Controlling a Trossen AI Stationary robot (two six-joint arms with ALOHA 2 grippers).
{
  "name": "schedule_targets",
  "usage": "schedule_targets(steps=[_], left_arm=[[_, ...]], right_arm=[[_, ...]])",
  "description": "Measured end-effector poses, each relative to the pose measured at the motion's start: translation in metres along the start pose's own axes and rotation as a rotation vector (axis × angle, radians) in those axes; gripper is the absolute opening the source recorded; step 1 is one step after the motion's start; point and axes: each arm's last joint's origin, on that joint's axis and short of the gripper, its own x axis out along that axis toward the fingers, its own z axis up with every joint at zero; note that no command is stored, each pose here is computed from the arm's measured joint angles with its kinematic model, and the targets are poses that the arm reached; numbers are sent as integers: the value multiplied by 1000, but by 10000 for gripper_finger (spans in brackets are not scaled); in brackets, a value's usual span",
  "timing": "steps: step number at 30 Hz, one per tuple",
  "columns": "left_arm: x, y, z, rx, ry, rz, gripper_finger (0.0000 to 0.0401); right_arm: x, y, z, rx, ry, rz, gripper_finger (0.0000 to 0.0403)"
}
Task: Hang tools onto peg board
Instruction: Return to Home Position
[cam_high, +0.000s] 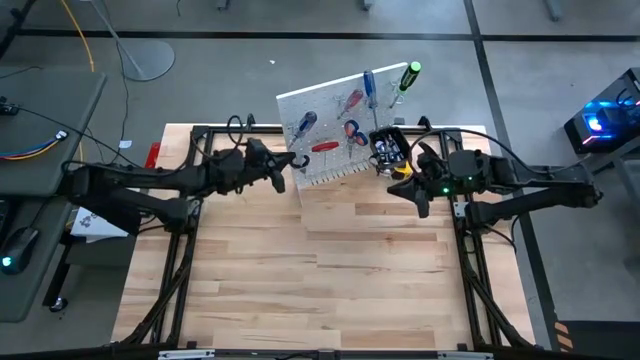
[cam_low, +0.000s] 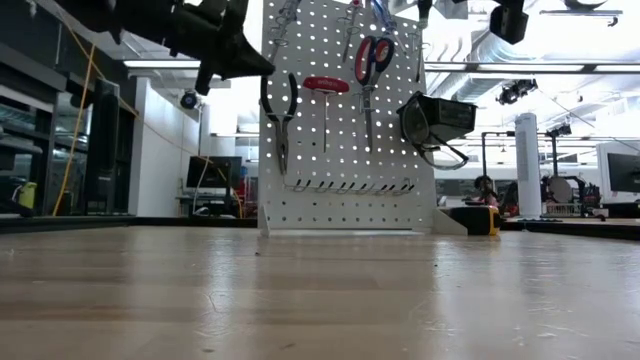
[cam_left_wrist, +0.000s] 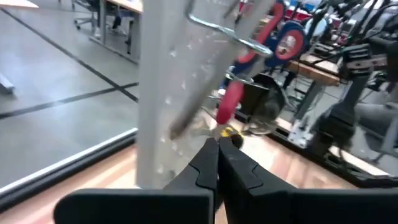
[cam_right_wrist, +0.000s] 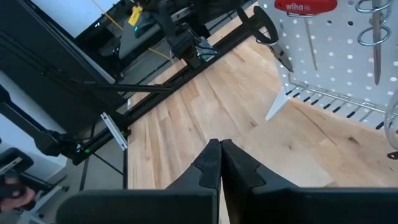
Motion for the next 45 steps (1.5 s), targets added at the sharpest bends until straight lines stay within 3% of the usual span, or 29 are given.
schedule_targets(steps=[34, 37, 40, 43, 45], left_arm=[[10, 66, 15, 196, 10, 388, 0], [1, 69, 16, 146, 64, 313, 0], [-18, 69, 18, 34, 157, 147, 0], [-42, 59, 20, -43, 222, -52, 0], [-59, 50, 18, -105, 182, -146, 0]], right_arm=[[0, 3, 3, 21, -29, 37, 0], [-3, 4, 0, 27, 31, 90, 0], [-11, 6, -4, 48, 75, 132, 0], [-25, 7, -10, 68, 73, 109, 0], [-34, 5, -13, 76, 49, 69, 0]])
